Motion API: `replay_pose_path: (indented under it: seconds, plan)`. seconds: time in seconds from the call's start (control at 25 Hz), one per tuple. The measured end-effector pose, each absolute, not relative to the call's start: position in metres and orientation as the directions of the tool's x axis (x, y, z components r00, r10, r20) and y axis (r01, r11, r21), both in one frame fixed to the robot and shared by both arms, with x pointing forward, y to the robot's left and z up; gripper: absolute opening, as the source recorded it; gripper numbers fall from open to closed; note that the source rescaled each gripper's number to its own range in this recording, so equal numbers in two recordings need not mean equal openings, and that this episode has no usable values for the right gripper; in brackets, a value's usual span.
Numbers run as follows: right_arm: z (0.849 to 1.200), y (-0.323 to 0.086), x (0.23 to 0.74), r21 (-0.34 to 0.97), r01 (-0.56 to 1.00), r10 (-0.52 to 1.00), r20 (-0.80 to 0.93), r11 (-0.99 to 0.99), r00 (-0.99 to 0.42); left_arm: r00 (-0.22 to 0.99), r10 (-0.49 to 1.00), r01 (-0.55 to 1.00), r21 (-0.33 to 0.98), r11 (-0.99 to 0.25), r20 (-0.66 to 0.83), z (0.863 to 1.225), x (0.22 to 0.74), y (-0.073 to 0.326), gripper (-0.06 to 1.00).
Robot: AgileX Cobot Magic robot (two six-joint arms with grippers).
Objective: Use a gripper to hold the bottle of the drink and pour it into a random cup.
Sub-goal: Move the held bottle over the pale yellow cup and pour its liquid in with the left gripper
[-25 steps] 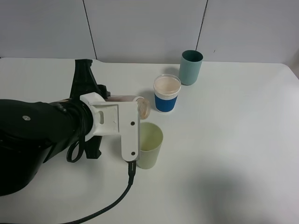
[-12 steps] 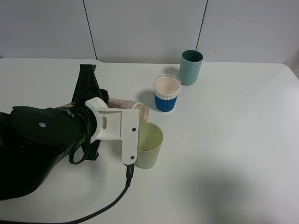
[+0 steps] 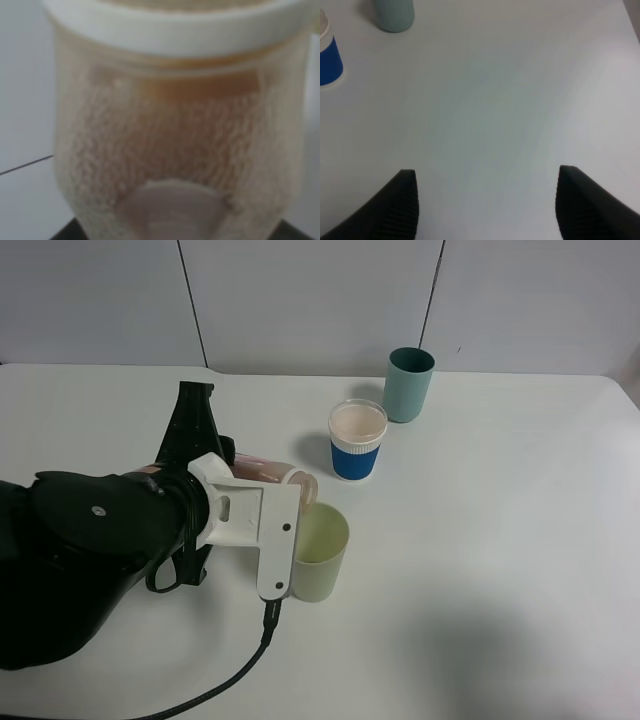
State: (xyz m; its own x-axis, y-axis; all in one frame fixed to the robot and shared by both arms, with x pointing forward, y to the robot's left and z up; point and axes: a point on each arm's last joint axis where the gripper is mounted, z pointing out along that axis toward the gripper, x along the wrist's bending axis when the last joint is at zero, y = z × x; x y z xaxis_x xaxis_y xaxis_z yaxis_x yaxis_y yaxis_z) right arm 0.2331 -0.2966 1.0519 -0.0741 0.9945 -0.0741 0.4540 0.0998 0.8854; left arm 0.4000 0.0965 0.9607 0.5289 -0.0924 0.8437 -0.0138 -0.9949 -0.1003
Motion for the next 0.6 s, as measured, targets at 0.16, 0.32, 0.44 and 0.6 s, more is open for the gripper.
replay_pose_path:
  seconds: [0.16, 0.32, 0.44, 0.6]
  plan:
    - [1.0519, -0.2966, 0.2331, 0.885, 0.454, 0.994, -0.074, 0.1, -0.074, 0.529, -0.099, -0.016, -0.107, -0.994, 0.843, 0.9604, 0.4001, 0.0965, 0.02]
    - [1.0519, -0.2966, 0.2331, 0.885, 0.454, 0.994, -0.074, 0.1, -0.074, 0.528, -0.118, -0.026, -0.124, -0.992, 0.841, 0.9604, 0.4001, 0.0966, 0.02]
    - [1.0519, -0.2966, 0.2331, 0.885, 0.454, 0.994, -0.074, 0.1, -0.074, 0.527, -0.122, -0.027, -0.127, -0.992, 0.841, 0.9604, 0.4001, 0.0967, 0.02]
    - [1.0519, -0.2966, 0.2331, 0.885, 0.454, 0.994, -0.074, 0.1, -0.074, 0.527, -0.129, -0.031, -0.133, -0.991, 0.84, 0.9604, 0.4001, 0.0967, 0.02]
